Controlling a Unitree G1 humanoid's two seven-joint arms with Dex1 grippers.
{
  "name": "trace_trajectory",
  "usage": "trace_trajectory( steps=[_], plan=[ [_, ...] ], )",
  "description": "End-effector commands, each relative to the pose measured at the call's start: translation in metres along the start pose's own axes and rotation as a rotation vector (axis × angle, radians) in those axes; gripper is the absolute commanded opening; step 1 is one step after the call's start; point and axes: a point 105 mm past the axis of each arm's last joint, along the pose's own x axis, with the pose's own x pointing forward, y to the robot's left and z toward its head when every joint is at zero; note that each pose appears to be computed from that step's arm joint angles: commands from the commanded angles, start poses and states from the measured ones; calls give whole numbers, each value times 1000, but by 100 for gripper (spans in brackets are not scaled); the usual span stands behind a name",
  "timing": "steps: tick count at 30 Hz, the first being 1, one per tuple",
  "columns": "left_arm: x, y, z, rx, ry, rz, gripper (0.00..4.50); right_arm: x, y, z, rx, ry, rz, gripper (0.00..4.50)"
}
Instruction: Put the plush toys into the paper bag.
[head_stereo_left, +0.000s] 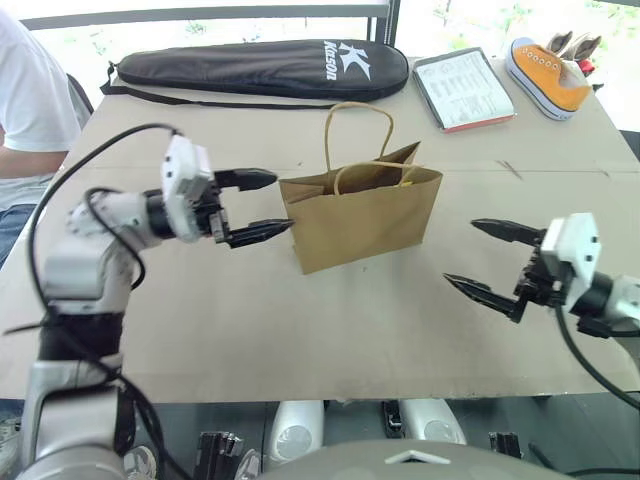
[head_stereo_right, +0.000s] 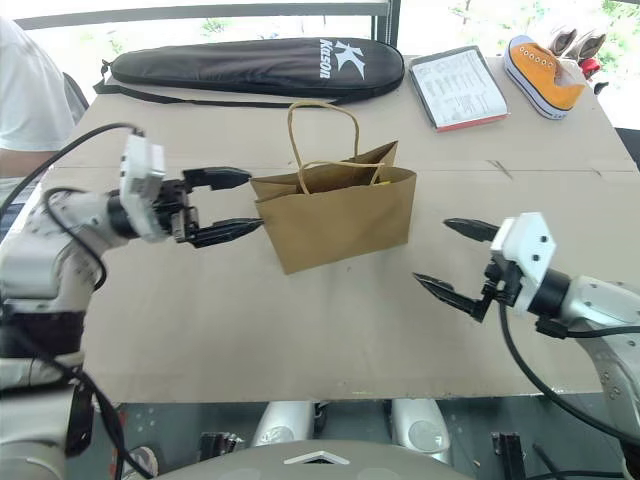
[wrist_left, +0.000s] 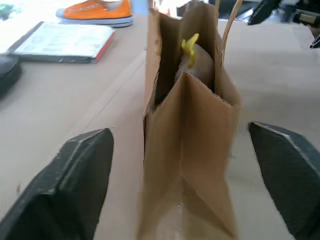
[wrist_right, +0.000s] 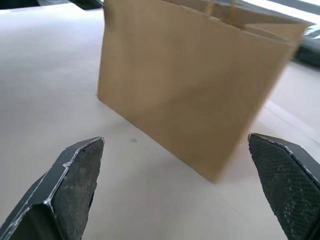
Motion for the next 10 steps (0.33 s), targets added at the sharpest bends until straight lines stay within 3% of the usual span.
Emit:
trace_trajectory(
  steps=[1, 5, 10],
  plan=[
    [-33, -19, -1, -112, 21, 152, 447, -40, -11, 4, -50, 41, -55, 450],
    [-68, -60, -45, -255, 140, 254, 447, -74, -19, -13, -38, 135, -118, 450],
    [-77, -77, -60, -326, 167, 269, 447, -79, -18, -25, -13, 159, -120, 450]
  ],
)
